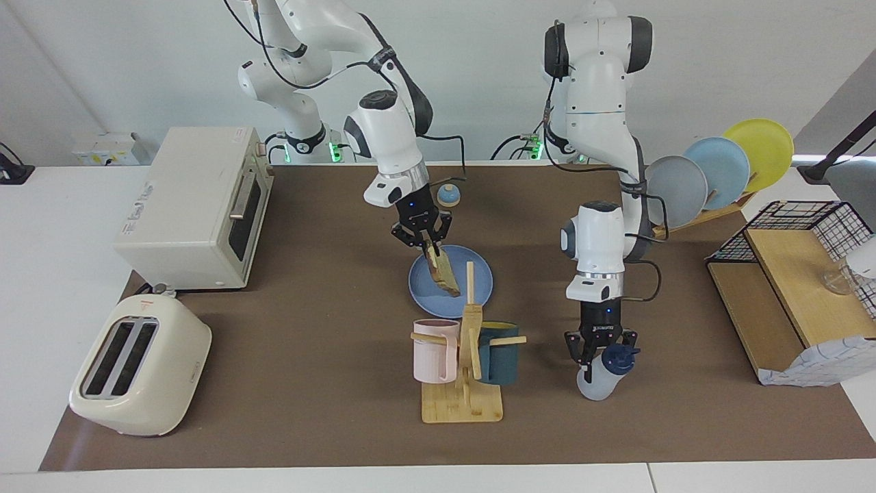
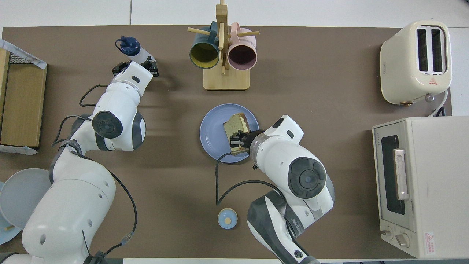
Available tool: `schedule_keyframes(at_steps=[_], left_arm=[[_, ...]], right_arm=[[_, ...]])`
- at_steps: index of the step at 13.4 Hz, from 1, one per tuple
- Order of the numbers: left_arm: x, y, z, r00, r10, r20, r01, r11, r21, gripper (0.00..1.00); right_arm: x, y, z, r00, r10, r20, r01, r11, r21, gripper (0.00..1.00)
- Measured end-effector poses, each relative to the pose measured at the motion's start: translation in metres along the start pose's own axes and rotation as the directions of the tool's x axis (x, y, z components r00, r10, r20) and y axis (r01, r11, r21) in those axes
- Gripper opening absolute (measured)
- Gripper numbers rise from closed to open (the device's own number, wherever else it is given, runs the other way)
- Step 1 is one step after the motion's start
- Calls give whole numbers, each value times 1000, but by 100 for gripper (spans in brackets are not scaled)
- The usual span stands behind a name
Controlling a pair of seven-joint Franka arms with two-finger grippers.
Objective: Put bread on plate and add seasoning
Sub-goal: 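Place the bread on the plate with the right gripper while the left grasps the bottle, then lift the bottle with the left gripper while the right gripper reaches its cap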
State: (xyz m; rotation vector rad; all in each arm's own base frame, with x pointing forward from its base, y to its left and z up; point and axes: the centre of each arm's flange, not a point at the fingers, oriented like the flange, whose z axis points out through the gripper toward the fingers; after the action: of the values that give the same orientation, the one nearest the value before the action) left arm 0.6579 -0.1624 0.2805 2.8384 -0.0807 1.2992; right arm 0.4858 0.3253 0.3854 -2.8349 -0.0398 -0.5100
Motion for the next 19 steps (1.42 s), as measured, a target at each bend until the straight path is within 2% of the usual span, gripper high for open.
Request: schedule_keyframes(at_steps=[2, 5, 6, 10, 15, 19], left_arm=[[2, -5, 1, 999, 53, -2, -53, 999, 4, 46], [6, -9, 1, 996, 89, -5, -89, 996, 7, 46], [8, -11, 1, 996, 89, -1, -89, 996, 8, 46], [38, -18, -10, 994, 79, 70, -80, 997, 5, 46], [80, -12, -54, 988, 70, 140, -65, 997, -35, 46], [105, -5, -101, 936, 227, 270, -197, 971, -135, 46]], right_arm=[[1, -1, -1, 1000, 0, -3, 0, 1000, 2, 60], [14, -4, -11, 1000, 6, -16, -6, 1000, 8, 92], [24, -7, -19, 1000, 9, -6, -9, 1000, 2, 100], [61, -29, -53, 998, 12, 55, -10, 1000, -27, 100], [87, -48, -79, 994, 8, 111, -2, 999, -51, 100], [112, -61, -107, 972, 76, 224, -73, 997, -22, 100]])
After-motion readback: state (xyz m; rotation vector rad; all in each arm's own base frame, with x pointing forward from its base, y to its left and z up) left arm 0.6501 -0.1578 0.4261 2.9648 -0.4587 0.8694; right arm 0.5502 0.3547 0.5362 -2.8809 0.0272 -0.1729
